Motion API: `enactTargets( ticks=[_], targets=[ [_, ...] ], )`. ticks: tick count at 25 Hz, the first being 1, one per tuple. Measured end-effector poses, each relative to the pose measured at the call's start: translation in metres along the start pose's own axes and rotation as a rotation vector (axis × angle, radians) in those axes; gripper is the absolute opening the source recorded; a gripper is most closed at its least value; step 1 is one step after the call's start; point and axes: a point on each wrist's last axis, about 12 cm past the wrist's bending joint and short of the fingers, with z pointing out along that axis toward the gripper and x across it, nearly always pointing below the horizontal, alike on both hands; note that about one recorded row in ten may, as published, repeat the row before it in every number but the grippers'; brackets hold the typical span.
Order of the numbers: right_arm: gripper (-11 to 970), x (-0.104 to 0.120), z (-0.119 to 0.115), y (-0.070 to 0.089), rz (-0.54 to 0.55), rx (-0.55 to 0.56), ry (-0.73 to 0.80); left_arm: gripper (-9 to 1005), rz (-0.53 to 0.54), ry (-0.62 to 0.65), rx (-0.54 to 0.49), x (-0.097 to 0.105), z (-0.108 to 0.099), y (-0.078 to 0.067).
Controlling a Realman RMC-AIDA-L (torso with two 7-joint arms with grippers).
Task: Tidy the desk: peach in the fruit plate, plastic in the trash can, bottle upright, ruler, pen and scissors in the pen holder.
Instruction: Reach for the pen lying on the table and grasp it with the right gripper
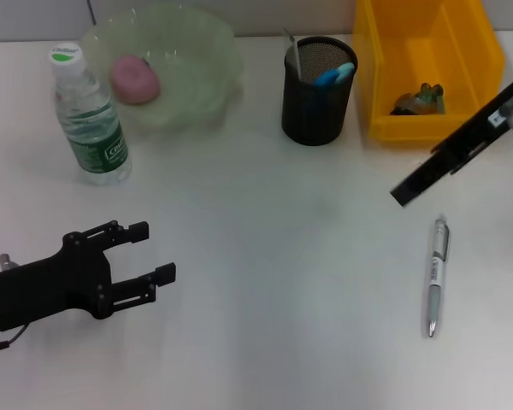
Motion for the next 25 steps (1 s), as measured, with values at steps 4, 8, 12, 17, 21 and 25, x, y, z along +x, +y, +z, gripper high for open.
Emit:
enactTargets(
  ticks=[4,8,12,17,21,25],
  targets=[
    [667,-0.013,0.016,0.015,0.031,0.127,0.179,787,0.009,-0.005,0.006,-0.001,0.002,-0.001],
    [667,-0.016,0.027,0.021,0.036,0.217,0.247,787,0.014,-0.005,0.01,-0.002,0.003,0.0],
    [666,-0.011,0.047,0.018,0.067,0.249,0.314,787,0.024,-0.01,0.007,-0.003,0.003,0.001],
    [661,-0.002,0.058,0.011,0.104,0.265,0.319,787,0.024,-0.01,0.006,-0.003,0.003,0.001],
    [657,0.002,0.063,0.008,0.112,0.268,0.317,788,0.025,-0.012,0.003,-0.003,0.003,0.001],
    [652,0.007,0.069,0.007,0.106,0.258,0.309,788,0.025,-0.013,0.0,-0.004,0.002,0.002]
  ],
)
